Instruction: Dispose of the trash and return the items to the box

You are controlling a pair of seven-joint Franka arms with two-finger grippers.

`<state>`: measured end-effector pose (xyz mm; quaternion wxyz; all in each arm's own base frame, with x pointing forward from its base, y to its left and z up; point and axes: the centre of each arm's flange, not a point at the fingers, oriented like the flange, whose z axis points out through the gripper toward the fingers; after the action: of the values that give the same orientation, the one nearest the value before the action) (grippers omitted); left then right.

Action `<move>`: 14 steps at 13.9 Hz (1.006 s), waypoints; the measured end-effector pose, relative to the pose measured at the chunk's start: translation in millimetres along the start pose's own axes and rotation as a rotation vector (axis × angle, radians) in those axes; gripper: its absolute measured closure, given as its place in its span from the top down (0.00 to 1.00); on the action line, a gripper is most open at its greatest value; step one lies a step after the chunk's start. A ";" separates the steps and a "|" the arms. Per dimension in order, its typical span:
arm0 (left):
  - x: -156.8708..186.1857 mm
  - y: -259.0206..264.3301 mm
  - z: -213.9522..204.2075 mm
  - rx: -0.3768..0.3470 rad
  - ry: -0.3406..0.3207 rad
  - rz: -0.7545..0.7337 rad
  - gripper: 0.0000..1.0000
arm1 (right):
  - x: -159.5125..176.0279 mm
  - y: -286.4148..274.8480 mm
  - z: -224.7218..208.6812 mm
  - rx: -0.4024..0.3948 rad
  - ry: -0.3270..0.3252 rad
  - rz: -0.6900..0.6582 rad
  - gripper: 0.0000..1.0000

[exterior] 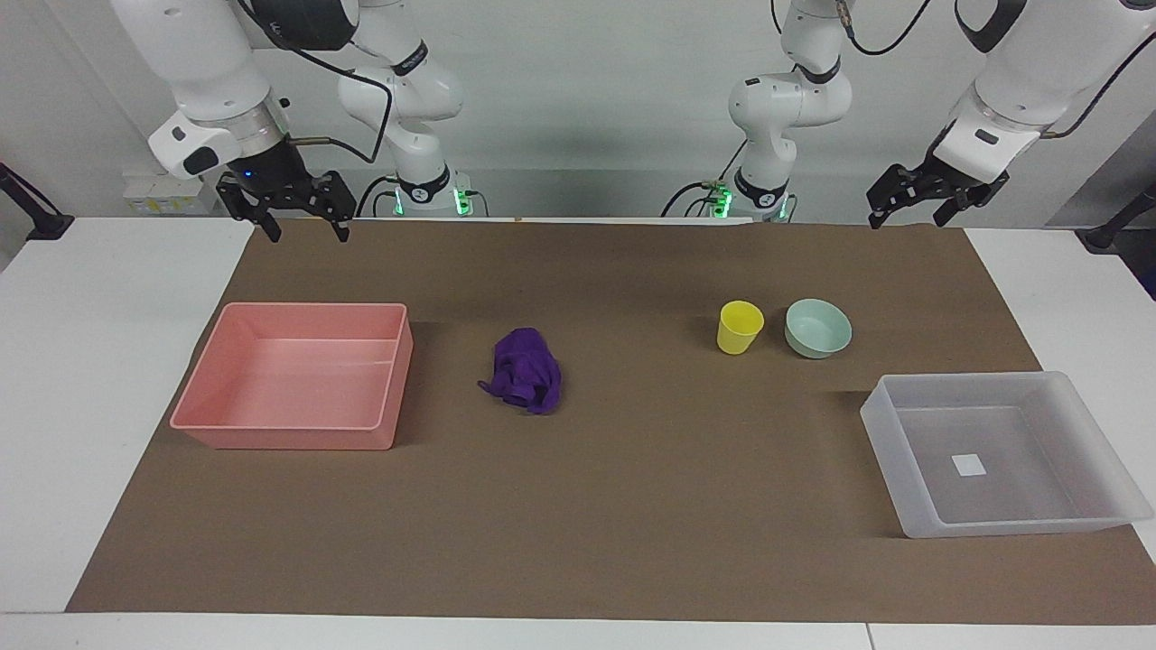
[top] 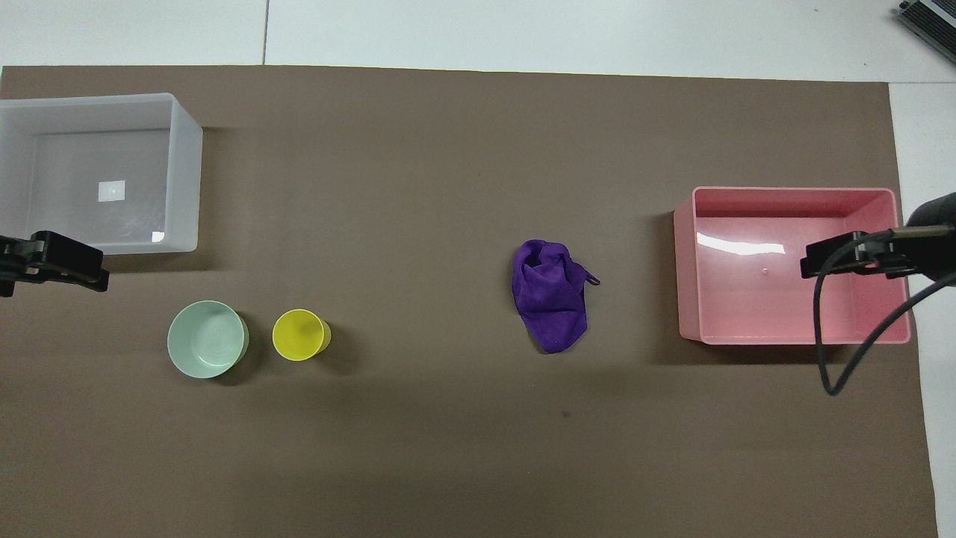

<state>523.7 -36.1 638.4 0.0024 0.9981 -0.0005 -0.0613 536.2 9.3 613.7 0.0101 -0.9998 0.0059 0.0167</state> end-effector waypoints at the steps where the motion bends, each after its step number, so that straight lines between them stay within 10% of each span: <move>1: 1.3 -0.1 1.7 0.000 -0.002 0.000 1.00 | 3.6 -10.9 4.9 0.000 0.011 -0.003 1.00; 9: 11.4 -26.3 34.6 -0.010 -0.093 -0.048 1.00 | 35.2 -157.4 107.3 0.035 0.110 -0.049 1.00; 14: 32.2 -74.0 142.8 -0.061 -0.087 -0.088 1.00 | 29.1 -219.5 209.2 0.049 0.150 -0.134 1.00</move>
<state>538.3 37.2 492.4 0.0300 0.9930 0.0453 -0.1047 561.0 232.7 408.1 0.0353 -0.9958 -0.0600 -0.0592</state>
